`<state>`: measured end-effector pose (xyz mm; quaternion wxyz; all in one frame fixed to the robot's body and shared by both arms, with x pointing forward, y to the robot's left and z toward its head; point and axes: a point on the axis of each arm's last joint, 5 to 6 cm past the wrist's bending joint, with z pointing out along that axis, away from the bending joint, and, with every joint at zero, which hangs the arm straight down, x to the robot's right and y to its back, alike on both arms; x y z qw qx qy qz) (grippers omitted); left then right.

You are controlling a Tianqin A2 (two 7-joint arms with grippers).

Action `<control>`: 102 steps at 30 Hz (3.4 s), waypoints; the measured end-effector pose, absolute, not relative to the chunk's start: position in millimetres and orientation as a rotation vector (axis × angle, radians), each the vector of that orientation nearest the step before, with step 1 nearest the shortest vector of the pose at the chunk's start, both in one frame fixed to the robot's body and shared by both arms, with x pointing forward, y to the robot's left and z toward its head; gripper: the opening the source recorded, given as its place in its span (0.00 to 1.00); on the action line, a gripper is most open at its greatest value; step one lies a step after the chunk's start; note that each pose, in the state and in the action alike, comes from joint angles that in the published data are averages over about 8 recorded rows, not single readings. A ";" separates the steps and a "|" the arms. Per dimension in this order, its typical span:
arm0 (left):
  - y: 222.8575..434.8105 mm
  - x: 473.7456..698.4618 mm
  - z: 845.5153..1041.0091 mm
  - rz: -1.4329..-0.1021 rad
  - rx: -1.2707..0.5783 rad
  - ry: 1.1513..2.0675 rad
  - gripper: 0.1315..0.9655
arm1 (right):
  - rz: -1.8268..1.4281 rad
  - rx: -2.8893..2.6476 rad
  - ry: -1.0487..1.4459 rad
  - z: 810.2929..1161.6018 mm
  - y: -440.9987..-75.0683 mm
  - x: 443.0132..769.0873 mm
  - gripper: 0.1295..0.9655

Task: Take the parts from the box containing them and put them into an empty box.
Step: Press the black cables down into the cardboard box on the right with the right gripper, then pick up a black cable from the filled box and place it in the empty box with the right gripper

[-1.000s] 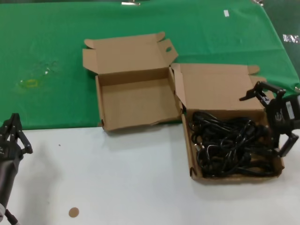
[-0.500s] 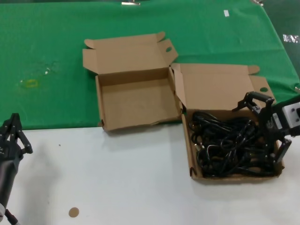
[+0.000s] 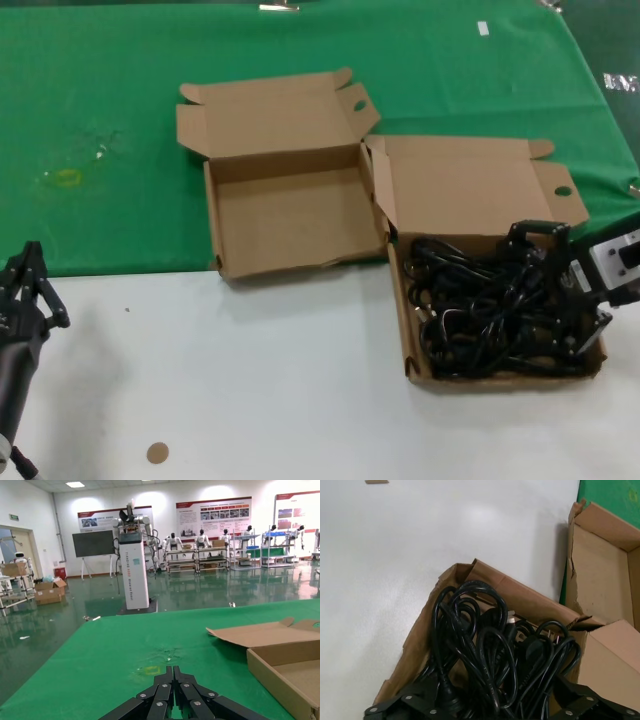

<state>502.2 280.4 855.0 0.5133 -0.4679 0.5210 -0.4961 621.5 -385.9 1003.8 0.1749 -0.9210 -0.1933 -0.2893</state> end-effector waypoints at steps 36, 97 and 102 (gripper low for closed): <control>280.4 502.2 855.0 -1.193 -1.125 1.253 0.02 | -0.809 -2.619 -0.546 1000.5 -381.5 630.8 0.17; 280.4 502.2 855.0 -1.193 -1.125 1.253 0.02 | -1.251 -2.303 -0.751 1023.0 -189.0 743.0 0.10; 280.4 502.2 855.0 -1.193 -1.125 1.253 0.02 | -1.264 -2.297 -0.762 1021.4 -186.4 744.6 0.12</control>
